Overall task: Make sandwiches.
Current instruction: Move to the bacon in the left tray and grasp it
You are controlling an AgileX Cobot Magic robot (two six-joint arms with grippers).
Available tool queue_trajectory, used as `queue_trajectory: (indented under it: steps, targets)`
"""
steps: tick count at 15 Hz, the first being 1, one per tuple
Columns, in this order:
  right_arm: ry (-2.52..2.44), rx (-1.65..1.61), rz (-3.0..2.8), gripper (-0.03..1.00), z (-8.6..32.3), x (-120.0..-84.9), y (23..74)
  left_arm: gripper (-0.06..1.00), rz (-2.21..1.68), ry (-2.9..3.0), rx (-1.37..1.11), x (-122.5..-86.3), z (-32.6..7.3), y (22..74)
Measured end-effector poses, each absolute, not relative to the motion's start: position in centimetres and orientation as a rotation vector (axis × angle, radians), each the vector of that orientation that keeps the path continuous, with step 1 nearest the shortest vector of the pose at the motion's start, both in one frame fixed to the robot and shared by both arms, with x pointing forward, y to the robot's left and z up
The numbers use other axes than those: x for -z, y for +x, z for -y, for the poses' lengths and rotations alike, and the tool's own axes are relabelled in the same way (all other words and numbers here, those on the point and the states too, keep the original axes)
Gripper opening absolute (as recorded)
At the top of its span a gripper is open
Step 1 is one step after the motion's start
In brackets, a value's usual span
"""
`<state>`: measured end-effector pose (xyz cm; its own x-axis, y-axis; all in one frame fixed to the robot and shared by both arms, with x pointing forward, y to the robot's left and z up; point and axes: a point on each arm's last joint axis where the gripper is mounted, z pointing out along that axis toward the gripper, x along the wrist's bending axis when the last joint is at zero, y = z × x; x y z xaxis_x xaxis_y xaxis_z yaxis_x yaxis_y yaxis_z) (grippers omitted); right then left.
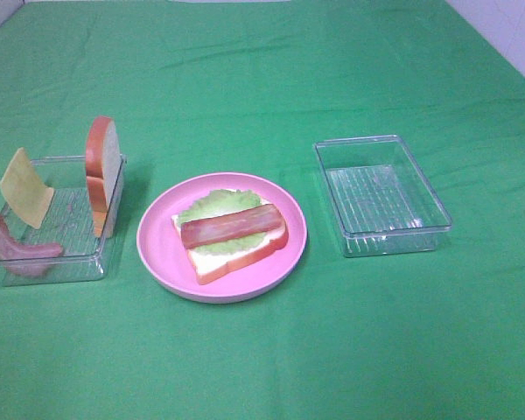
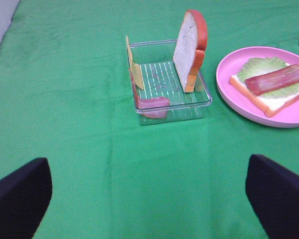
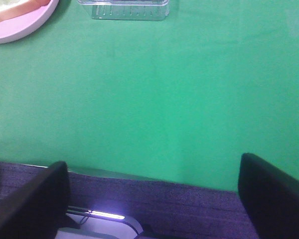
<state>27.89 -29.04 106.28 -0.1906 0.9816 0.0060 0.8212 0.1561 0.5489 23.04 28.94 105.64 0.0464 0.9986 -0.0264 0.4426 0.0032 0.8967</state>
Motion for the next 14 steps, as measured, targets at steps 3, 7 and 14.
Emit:
queue_trajectory:
  steps: [3, 7, 14]
  targets:
    - [1.696, -0.678, -2.054, 0.87, 29.4, -104.9, 26.3, 0.99, -1.503, 1.549, -0.906, -105.6, -28.9, 23.0]
    - [1.660, -0.713, -2.002, 0.87, 29.8, -103.3, 24.9, 0.99, -1.503, 1.549, -0.906, -105.6, -28.9, 23.0]
    - [1.658, -0.748, -1.950, 0.87, 29.9, -102.8, 25.2, 0.99, -1.503, 1.549, -0.906, -105.6, -28.9, 23.0]
